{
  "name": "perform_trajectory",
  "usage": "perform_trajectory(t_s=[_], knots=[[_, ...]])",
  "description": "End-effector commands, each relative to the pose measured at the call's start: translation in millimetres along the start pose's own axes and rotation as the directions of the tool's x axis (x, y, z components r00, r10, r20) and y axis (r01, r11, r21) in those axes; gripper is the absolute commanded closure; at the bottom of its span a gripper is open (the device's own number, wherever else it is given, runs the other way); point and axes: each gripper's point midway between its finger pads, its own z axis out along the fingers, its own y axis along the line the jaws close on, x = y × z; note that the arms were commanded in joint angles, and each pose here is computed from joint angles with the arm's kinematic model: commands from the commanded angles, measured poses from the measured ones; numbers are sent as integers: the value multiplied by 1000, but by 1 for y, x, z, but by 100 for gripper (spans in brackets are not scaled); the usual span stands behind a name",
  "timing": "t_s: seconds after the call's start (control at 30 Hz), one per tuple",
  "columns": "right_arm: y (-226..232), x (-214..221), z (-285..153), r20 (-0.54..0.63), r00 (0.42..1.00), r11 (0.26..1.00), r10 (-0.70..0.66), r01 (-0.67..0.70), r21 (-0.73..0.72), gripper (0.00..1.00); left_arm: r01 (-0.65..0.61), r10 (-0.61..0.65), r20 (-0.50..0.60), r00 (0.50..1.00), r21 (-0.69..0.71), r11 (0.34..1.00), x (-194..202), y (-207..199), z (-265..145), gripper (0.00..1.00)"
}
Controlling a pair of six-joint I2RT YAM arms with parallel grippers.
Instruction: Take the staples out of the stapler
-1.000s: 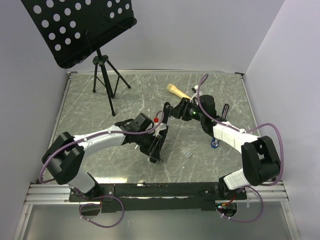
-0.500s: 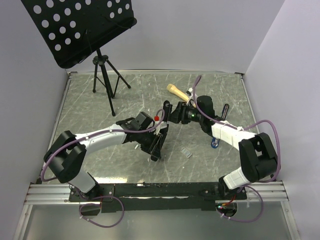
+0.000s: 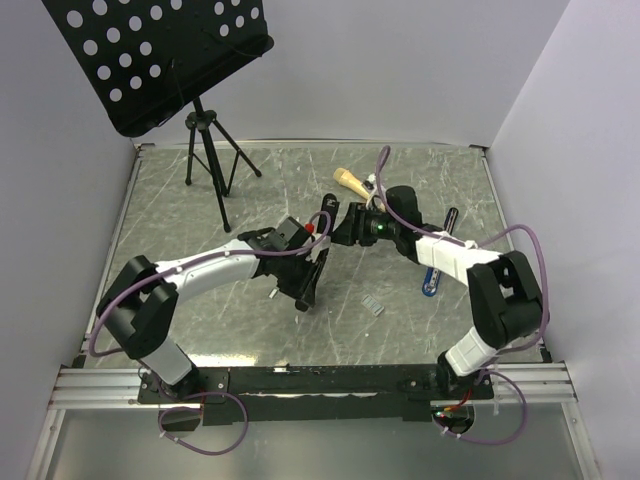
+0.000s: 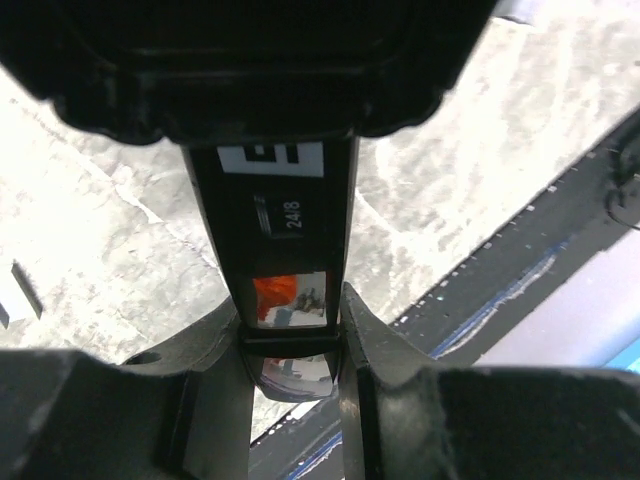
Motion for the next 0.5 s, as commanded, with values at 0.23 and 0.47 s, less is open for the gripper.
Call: perform_trajectory(t_s=[0.23,0.47], knots=[[8,13,27,-51,996,992,69,-74,-106,37,17,-19,-49,999,-32,999,7,6,12,99],[5,8,3,-9,995,993,98,-98,-60,37,37,-39,17,999,91,995,-6,-9,-3,99]])
